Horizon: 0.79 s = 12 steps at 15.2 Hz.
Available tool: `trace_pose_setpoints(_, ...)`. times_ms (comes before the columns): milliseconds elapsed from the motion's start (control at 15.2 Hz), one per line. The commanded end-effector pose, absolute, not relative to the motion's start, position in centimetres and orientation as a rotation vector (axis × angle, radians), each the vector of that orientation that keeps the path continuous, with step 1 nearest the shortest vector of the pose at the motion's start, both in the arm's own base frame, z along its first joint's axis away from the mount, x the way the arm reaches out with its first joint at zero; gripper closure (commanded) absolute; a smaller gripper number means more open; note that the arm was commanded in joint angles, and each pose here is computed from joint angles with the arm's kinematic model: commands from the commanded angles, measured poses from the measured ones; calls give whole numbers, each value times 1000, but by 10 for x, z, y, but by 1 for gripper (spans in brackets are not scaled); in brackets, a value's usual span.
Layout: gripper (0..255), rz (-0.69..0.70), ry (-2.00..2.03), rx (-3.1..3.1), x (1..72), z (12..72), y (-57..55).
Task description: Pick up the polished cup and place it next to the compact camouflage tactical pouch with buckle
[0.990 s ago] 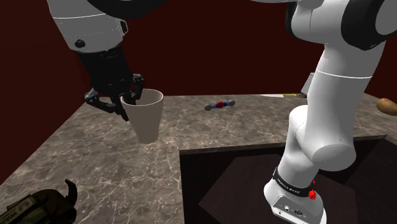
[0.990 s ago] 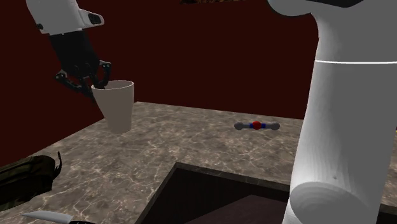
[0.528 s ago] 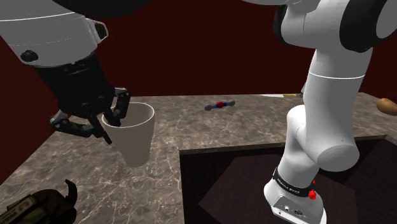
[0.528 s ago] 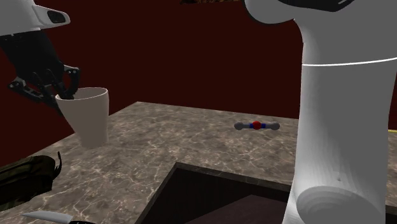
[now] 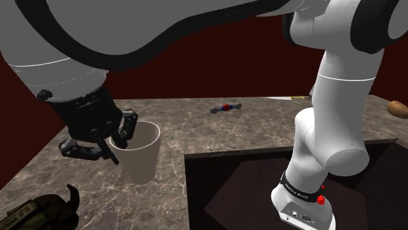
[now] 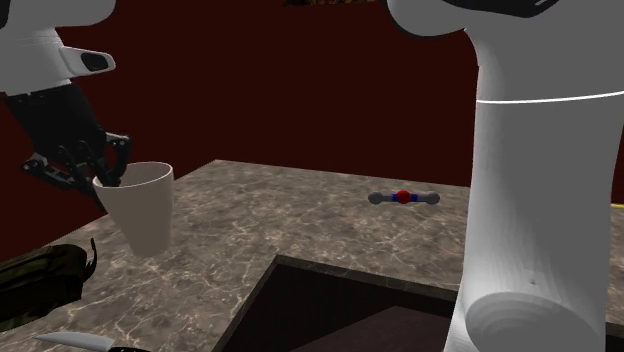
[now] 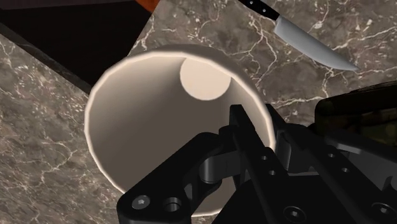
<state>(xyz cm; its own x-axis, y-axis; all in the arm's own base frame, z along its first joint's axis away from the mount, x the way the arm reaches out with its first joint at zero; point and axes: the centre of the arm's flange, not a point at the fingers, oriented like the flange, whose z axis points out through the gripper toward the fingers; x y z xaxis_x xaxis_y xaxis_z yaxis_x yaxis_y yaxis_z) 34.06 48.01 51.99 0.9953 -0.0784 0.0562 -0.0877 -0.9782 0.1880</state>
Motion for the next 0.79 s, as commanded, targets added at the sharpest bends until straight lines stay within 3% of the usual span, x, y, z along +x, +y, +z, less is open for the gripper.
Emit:
trace_pose_setpoints(0,255,73,-124,2947,342,509,480)
trace_pose_setpoints(726,255,73,-124,2947,342,451,480)
